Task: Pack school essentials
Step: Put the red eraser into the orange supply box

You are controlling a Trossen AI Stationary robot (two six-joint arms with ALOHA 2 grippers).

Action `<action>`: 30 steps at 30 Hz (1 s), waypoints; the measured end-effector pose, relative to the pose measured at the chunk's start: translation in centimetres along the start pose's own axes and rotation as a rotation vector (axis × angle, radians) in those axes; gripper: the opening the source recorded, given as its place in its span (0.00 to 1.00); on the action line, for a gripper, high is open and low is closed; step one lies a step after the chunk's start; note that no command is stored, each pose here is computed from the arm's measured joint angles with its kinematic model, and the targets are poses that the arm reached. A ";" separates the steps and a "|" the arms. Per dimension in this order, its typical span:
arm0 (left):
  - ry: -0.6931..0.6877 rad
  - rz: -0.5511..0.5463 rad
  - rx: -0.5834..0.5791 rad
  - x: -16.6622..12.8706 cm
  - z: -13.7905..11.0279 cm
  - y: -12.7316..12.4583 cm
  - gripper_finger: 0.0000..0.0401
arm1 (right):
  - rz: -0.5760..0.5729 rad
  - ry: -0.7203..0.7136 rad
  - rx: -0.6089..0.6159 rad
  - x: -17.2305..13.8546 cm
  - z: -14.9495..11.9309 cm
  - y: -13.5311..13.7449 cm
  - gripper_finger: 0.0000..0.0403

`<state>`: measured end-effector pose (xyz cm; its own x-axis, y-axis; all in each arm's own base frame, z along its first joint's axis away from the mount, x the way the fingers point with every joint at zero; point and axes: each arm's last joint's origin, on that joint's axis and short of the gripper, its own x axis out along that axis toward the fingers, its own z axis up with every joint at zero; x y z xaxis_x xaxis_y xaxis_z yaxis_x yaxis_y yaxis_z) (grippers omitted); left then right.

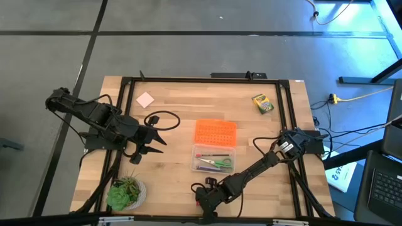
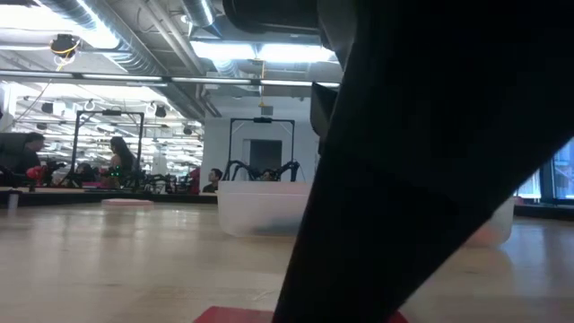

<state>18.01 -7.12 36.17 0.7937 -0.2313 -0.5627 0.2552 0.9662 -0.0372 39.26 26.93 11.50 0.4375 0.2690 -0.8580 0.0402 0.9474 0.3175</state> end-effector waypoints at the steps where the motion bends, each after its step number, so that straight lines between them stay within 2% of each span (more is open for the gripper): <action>1: 0.000 0.000 0.000 0.0 0.0 0.0 0.35 | -0.004 0.000 0.009 0.0 0.0 0.0 0.22; 6: 0.000 0.000 0.000 0.0 0.0 0.0 0.35 | -0.003 0.003 -0.006 0.0 0.1 -0.2 0.24; 18: 0.000 0.000 0.000 0.0 0.0 0.0 0.35 | -0.001 -0.001 -0.062 0.0 0.1 -0.1 0.42; 25: 0.000 0.001 0.000 0.0 0.0 0.0 0.35 | -0.032 0.002 -0.137 0.0 0.0 -0.2 0.40; 30: 0.000 0.000 0.000 0.0 0.0 0.0 0.35 | -0.014 0.049 -0.131 -0.1 -0.2 -0.4 0.37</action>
<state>18.01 -7.11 36.17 0.7935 -0.2310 -0.5630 0.2550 0.9662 -0.0371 39.04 26.56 11.36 0.3935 0.2604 -0.8817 -0.0733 0.9649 0.2523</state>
